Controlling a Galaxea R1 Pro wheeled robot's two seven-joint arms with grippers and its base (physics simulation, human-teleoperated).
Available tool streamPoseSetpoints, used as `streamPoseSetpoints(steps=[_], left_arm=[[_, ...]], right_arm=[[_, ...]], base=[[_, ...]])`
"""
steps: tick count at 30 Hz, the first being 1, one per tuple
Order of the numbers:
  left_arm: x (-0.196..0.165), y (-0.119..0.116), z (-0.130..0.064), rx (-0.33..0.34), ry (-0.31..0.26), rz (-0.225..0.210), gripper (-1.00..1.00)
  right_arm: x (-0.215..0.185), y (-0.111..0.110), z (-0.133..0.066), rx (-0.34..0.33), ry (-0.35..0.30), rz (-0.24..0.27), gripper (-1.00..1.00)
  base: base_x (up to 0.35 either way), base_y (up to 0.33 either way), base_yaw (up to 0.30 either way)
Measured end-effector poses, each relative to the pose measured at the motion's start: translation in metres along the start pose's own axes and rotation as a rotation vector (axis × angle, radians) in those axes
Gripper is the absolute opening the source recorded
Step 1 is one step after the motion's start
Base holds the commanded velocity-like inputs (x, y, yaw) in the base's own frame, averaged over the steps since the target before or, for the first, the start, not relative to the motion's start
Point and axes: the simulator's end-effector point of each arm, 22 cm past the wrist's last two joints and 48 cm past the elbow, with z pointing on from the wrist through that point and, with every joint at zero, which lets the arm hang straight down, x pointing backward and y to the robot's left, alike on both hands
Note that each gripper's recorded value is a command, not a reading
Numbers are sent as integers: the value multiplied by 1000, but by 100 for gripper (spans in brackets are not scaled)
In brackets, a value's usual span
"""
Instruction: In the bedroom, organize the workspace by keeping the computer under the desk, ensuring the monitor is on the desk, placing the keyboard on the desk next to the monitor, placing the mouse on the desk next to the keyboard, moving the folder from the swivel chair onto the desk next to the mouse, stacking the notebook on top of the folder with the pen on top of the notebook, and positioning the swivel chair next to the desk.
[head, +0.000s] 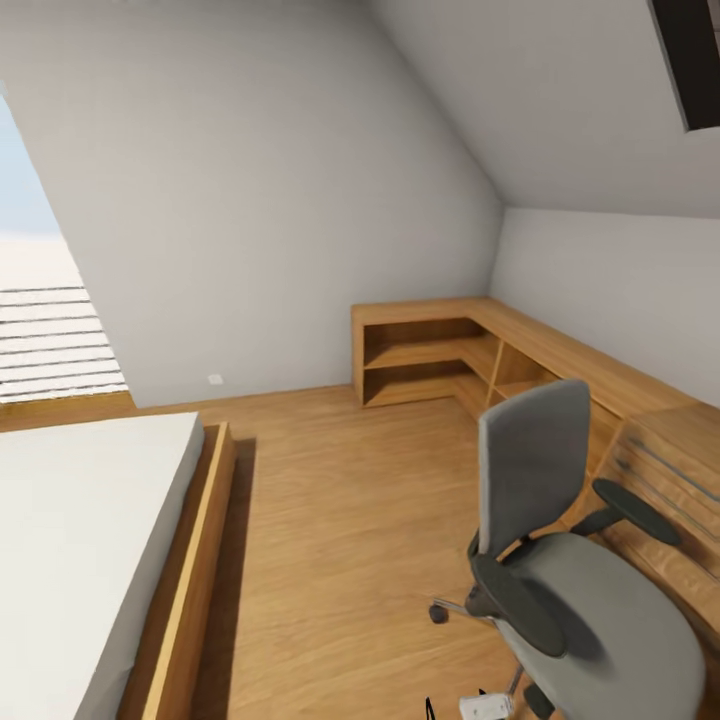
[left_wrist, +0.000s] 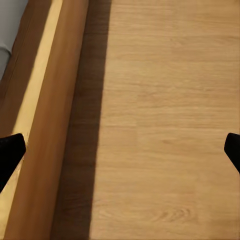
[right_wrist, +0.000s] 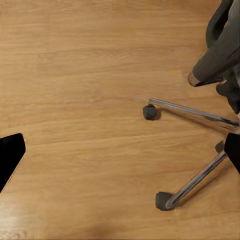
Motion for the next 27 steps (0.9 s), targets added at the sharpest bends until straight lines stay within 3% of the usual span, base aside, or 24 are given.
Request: streamPoseSetpoints(steps=[27], left_arm=[[-8,-1,1,1,-20,-4,100]], right_arm=[[-9,-2,0,2,-19,-4,100]], base=[[3,8,224]])
